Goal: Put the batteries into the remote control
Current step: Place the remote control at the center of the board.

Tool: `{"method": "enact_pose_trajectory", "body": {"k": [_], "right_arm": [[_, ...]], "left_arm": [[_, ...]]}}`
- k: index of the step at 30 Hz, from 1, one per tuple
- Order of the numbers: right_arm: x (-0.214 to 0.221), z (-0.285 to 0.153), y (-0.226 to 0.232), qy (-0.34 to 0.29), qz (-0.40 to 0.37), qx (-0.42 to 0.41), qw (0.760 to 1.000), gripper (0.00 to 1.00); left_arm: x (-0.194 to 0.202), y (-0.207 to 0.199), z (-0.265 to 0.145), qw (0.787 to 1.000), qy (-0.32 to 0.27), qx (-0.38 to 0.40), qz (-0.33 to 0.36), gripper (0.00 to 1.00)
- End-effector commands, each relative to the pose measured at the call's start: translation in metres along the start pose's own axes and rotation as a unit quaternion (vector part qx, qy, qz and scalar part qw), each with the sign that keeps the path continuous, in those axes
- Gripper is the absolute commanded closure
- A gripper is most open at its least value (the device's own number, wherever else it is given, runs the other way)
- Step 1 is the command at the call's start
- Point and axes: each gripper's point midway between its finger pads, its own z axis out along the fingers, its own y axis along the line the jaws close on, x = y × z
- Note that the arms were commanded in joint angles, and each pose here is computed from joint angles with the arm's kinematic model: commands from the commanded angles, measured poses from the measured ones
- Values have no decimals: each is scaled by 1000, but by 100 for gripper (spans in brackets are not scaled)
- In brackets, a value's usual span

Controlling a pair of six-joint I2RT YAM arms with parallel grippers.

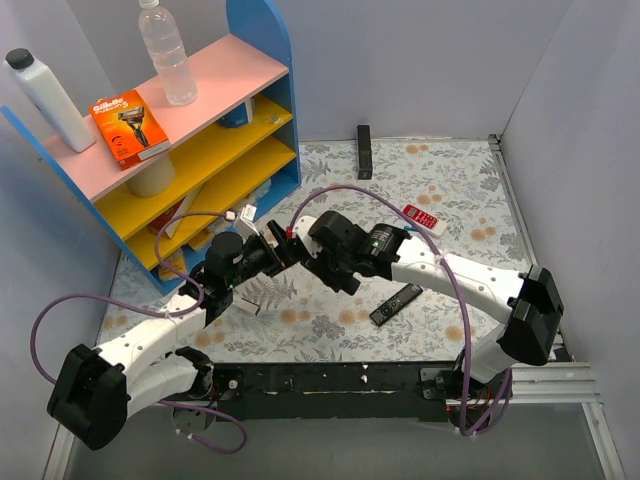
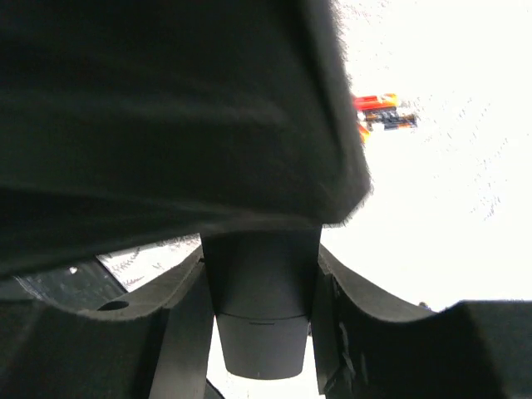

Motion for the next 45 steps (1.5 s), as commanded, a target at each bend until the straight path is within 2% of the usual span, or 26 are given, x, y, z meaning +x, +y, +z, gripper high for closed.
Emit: {"method": "enact_pose_trajectory", "body": {"k": [1,3,4,6,7,9,10,12,13,15,16,22,25,27,34,38,41,44,45], "right_arm": [[31,-6,-51,39,73,84,993,70],[50,-9,-72,58,117,105,986,70],[62,-14,-97,64,153,131,978,70],[86,-17,-117,82,187,152,967,70],[99,-24,-142,82,226,174,955,70],[126,-28,-161,98,278,193,936,70],[147,-36,-184,104,324,216,915,69],[173,-40,-201,111,375,227,892,69],[191,-46,-222,98,424,241,867,69],[218,-45,-234,106,467,249,842,68],[237,-50,-247,107,498,260,821,68],[298,-49,-285,123,584,275,754,66],[313,-48,-296,130,603,283,735,66],[321,-44,-296,142,607,281,730,64],[332,-33,-289,151,618,266,725,40],[326,-36,-287,142,619,263,726,30],[312,-49,-288,115,620,266,729,27],[282,-67,-290,52,612,261,745,26],[265,-80,-292,13,601,262,755,26]], "left_arm": [[-36,-11,-14,995,-60,-38,76,5],[-45,-12,-22,991,-73,-60,99,2],[-48,-8,-25,988,-77,-74,107,2],[-56,-3,-34,981,-93,-99,137,2],[-60,-6,-38,979,-100,-102,148,2],[-63,-2,-43,973,-104,-120,169,2],[-64,-4,-46,972,-106,-118,174,2],[-69,1,-51,966,-117,-136,185,2],[-70,0,-53,966,-118,-136,187,2],[-68,1,-54,965,-115,-137,191,2],[-67,2,-55,965,-113,-138,192,2],[-56,1,-53,966,-80,-123,214,2],[-48,-1,-49,966,-52,-110,226,2],[-43,1,-45,967,-35,-109,227,2],[-20,9,-23,971,38,-98,216,2],[1,6,-5,967,79,-93,224,2],[14,3,10,964,106,-94,227,2],[31,1,26,957,131,-96,239,2],[35,1,30,955,137,-99,245,2]]}}
